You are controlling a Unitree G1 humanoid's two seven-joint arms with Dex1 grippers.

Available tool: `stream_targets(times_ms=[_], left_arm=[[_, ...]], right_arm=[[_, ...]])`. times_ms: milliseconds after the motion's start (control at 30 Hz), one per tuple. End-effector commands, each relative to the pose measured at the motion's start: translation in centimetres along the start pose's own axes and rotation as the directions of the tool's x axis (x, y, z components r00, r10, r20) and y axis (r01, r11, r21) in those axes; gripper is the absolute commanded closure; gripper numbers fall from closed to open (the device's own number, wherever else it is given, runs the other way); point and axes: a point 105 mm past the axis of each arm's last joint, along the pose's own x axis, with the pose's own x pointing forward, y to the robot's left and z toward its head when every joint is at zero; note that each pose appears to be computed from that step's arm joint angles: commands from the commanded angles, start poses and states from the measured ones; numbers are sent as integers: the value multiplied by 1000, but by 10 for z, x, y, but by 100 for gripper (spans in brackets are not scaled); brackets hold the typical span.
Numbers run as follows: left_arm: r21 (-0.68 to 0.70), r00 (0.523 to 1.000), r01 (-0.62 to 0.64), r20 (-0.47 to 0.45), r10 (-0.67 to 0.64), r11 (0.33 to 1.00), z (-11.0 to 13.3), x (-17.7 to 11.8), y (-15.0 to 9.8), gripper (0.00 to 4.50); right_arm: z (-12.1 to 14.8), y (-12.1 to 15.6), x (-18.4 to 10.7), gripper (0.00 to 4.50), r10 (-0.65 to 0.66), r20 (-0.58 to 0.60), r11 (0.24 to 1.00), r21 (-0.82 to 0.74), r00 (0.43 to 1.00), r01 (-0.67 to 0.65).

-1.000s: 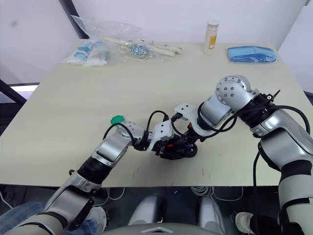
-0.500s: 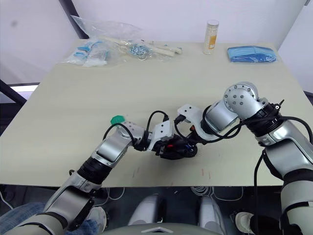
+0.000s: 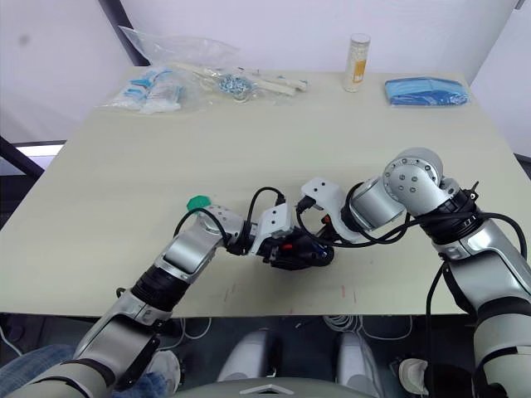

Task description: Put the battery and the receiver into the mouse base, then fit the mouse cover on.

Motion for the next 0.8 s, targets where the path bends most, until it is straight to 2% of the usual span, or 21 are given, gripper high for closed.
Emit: stream_targets(times_ms=[33, 467, 800], left_arm=[[-31, 999, 26, -41, -28, 999, -12, 6, -5, 156], [-31, 999, 33, -39, -34, 999, -11, 5, -4, 156], [-33, 999, 35, -40, -36, 999, -11, 5, -4, 156]], right_arm=[[14, -3, -15, 450, -50, 103, 998, -39, 993, 54], [-8, -2, -13, 450, -62, 168, 997, -45, 984, 70], [-3, 3, -18, 450, -26, 203, 997, -62, 979, 39]])
